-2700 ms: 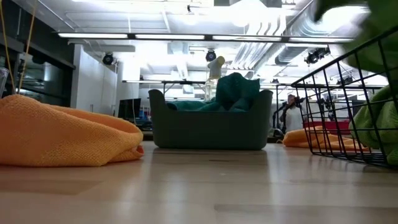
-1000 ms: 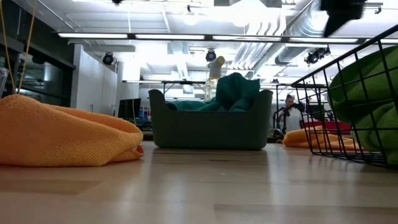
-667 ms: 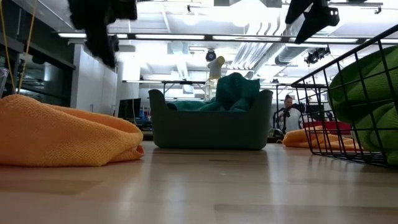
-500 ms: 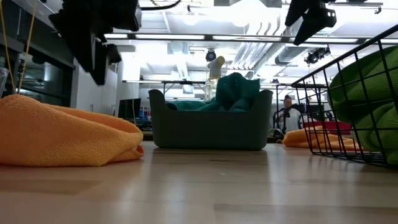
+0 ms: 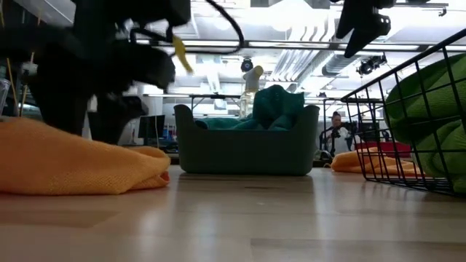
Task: Sort microfiber towel by color & place in baskets
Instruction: Put the bottom orange towel into the transparent bin
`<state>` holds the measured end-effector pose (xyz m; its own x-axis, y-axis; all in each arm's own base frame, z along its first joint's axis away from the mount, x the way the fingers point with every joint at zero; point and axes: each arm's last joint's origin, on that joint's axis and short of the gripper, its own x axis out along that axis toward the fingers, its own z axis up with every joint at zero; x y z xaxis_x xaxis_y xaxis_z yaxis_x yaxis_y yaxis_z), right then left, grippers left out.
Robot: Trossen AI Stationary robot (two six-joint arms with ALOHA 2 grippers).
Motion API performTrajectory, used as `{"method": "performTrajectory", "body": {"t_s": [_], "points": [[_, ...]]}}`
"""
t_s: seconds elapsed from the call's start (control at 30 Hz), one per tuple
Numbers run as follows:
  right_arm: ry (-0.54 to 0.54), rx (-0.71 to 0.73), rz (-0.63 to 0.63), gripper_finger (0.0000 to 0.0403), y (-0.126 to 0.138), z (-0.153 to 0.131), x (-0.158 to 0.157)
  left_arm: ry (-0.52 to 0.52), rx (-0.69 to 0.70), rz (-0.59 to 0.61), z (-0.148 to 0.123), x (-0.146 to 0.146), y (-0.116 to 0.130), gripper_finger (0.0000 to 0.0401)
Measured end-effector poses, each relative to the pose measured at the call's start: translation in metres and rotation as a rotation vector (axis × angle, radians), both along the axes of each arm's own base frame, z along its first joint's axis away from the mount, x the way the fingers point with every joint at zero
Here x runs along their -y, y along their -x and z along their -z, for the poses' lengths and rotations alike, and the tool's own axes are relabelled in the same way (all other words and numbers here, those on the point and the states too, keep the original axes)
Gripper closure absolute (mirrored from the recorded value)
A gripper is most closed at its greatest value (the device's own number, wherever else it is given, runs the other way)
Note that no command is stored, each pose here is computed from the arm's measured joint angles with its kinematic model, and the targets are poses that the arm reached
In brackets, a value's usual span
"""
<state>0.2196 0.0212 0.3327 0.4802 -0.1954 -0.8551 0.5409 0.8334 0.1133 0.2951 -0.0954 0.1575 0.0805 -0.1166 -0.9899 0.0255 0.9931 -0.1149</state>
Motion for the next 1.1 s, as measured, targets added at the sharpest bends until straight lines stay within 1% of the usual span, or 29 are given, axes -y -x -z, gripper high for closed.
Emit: {"method": "performTrajectory", "body": {"t_s": [0.13,0.2,0.23,0.3,0.33,0.4,0.43,0.47,0.5,0.57,0.63,0.73,0.8,0.87,0.97,1.03,1.1], "points": [[0.001,-0.006,-0.001,0.008,0.001,0.0,0.0,-0.043,-0.045,-0.041,0.021,0.003,-0.006,0.0122],[0.001,-0.009,-0.001,0.008,0.001,0.0,0.0,-0.055,-0.076,-0.044,0.028,0.002,-0.006,0.0127],[0.001,-0.008,0.0,0.008,0.001,0.0,0.0,-0.061,-0.078,-0.036,0.029,0.002,-0.006,0.0136],[-0.001,-0.007,0.003,0.008,0.001,0.0,0.0,-0.077,-0.051,-0.025,0.027,0.002,-0.006,0.0174],[-0.001,-0.008,0.003,0.008,0.001,0.0,0.0,-0.069,-0.015,-0.023,0.022,0.002,-0.007,0.0204],[-0.001,-0.008,0.003,0.008,0.001,0.0,0.0,-0.06,0.029,-0.019,0.01,0.0,-0.006,0.0285],[0.0,-0.008,0.001,0.008,0.001,0.0,0.0,-0.059,0.052,-0.012,0.002,-0.003,-0.004,0.0335],[0.001,-0.007,0.001,0.008,0.001,0.0,0.0,-0.053,0.081,-0.014,-0.009,-0.006,-0.001,0.0366],[0.007,-0.006,0.005,0.008,0.001,0.0,0.0,-0.043,0.119,-0.025,-0.023,-0.011,0.001,0.0379],[0.03,0.0,0.019,0.008,0.001,0.0,0.001,-0.02,0.182,-0.047,-0.049,-0.022,0.009,0.0381],[0.044,0.013,0.03,0.008,0.0,-0.001,0.001,0.019,0.209,-0.053,-0.071,-0.033,0.021,0.0392],[0.056,0.049,0.042,0.008,-0.003,-0.002,0.002,0.163,0.338,-0.007,-0.117,-0.044,0.041,0.0395],[0.057,0.079,0.046,0.008,-0.005,-0.004,0.001,0.277,0.394,0.014,-0.146,-0.046,0.06,0.0397],[0.05,0.107,0.064,0.008,-0.007,-0.005,0.001,0.345,0.398,-0.019,-0.168,-0.044,0.079,0.0398],[0.057,0.131,0.093,0.008,-0.009,-0.006,0.002,0.389,0.37,-0.042,-0.199,-0.034,0.108,0.0399],[0.066,0.138,0.1,0.008,-0.009,-0.007,0.002,0.389,0.315,-0.05,-0.214,-0.026,0.126,0.04],[0.077,0.146,0.107,0.008,-0.009,-0.007,0.002,0.349,0.246,-0.07,-0.222,-0.019,0.14,0.04]]}}
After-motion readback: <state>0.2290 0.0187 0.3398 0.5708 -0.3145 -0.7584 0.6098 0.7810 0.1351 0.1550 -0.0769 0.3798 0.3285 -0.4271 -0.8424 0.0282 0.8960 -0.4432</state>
